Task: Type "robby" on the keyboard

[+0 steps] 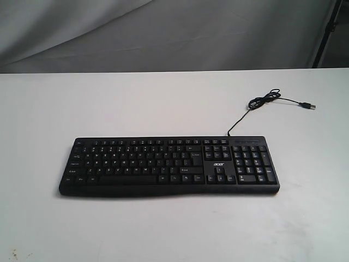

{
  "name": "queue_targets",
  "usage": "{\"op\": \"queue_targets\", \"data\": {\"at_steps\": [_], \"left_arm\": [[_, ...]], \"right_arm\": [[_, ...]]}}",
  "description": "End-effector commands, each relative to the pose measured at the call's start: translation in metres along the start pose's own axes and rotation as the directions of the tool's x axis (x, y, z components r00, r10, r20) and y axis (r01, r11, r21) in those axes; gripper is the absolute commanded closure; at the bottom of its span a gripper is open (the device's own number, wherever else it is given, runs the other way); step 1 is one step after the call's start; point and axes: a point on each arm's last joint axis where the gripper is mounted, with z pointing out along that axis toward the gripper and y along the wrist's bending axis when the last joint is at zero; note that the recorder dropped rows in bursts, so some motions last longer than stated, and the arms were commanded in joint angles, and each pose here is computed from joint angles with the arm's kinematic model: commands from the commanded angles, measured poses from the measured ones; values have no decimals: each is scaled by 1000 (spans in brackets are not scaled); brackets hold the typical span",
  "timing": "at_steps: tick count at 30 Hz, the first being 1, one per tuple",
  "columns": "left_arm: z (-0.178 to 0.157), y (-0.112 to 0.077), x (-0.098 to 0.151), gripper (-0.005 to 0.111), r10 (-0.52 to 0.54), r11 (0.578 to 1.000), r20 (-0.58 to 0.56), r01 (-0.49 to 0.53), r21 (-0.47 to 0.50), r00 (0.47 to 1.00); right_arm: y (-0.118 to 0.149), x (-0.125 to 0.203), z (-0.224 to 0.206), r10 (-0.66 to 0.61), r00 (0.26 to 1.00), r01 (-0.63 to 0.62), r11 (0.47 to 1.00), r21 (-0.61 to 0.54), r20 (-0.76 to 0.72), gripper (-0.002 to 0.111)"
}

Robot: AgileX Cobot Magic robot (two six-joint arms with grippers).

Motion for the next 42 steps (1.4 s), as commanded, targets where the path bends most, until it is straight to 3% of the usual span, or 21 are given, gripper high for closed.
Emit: {"op": "queue_targets", "data": {"at_steps": [1,42], "left_arm": [[0,0,1,107,3,1000,5,-3,5,1000],[0,0,1,107,3,1000,5,-3,5,1000]], "right_arm": [[-3,12,-1,-77,990,80,997,19,-120,108],[-2,13,-1,-78,989,81,997,14,-128,108]]}}
